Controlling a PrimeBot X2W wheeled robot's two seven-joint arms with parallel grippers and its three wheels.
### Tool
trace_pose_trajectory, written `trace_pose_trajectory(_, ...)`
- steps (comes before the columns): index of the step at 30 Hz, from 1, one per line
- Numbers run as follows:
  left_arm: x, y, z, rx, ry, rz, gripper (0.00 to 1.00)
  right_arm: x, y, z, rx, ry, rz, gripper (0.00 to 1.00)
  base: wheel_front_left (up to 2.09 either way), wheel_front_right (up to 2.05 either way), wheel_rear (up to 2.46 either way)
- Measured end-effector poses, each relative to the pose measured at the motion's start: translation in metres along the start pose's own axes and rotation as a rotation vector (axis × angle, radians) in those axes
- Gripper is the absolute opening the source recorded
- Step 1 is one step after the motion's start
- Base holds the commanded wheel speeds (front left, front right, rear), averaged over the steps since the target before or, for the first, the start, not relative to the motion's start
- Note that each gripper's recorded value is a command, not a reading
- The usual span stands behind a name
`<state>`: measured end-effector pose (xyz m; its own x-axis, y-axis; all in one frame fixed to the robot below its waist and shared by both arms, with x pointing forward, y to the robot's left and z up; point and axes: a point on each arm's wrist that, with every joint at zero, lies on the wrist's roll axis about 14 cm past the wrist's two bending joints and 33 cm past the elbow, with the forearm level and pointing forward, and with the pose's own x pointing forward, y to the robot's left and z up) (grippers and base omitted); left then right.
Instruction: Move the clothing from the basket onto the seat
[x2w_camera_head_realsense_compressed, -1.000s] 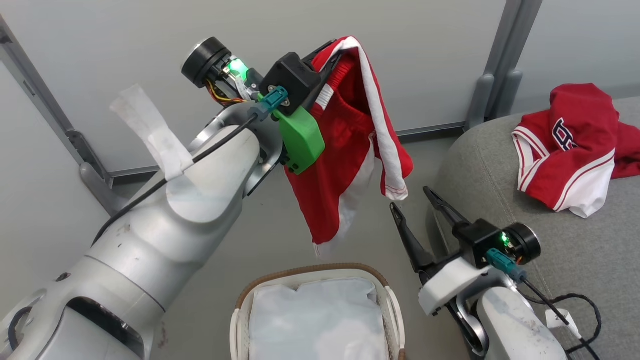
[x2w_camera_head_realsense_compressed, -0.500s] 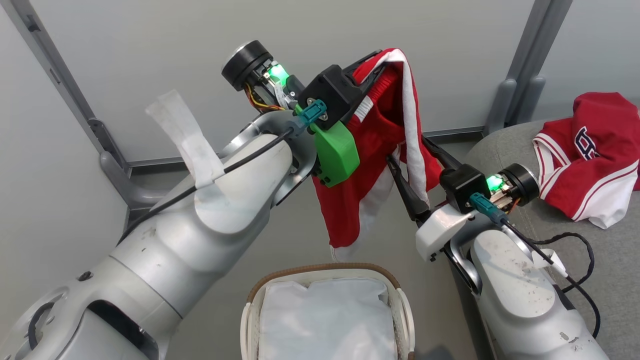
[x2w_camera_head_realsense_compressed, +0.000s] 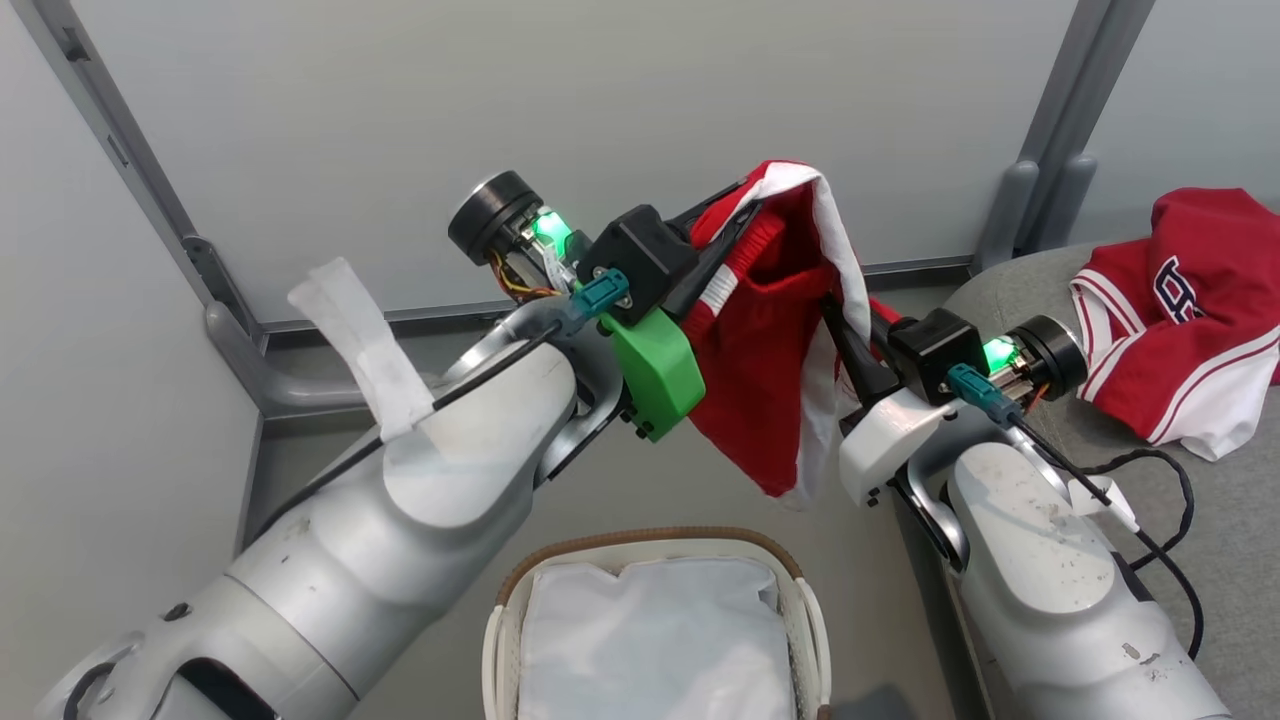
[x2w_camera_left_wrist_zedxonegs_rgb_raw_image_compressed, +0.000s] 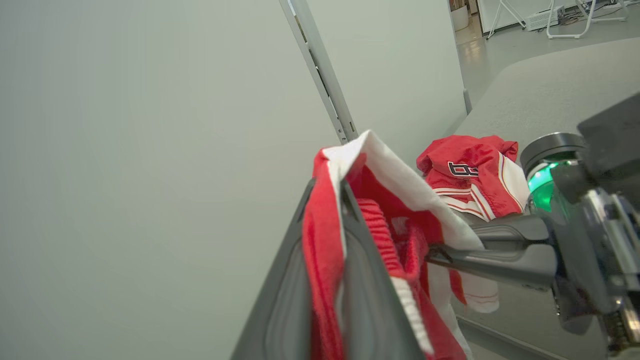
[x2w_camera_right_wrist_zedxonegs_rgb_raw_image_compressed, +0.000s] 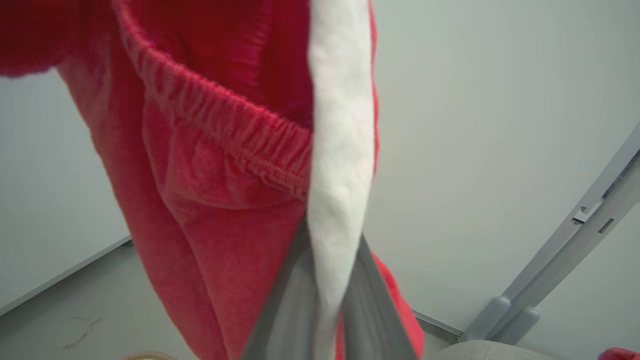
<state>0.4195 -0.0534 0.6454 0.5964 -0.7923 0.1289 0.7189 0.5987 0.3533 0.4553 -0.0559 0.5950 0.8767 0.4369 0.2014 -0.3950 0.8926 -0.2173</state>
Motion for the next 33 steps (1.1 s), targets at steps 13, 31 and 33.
trace_pose_trajectory(13, -0.029, -0.016, -0.051, -0.267, 0.032, 0.111, 1.0, -0.008, -0.036, 0.017, -0.01, -0.052, -0.11, 0.0, 0.0, 0.0, 0.0)
trace_pose_trajectory(31, -0.073, -0.065, -0.12, -0.494, 0.167, 0.202, 1.0, -0.025, -0.066, 0.024, -0.037, -0.074, -0.203, 0.0, 0.0, 0.0, 0.0)
trace_pose_trajectory(33, -0.074, -0.068, -0.123, -0.502, 0.171, 0.205, 1.0, -0.03, -0.068, 0.021, -0.035, -0.065, -0.211, 0.0, 0.0, 0.0, 0.0)
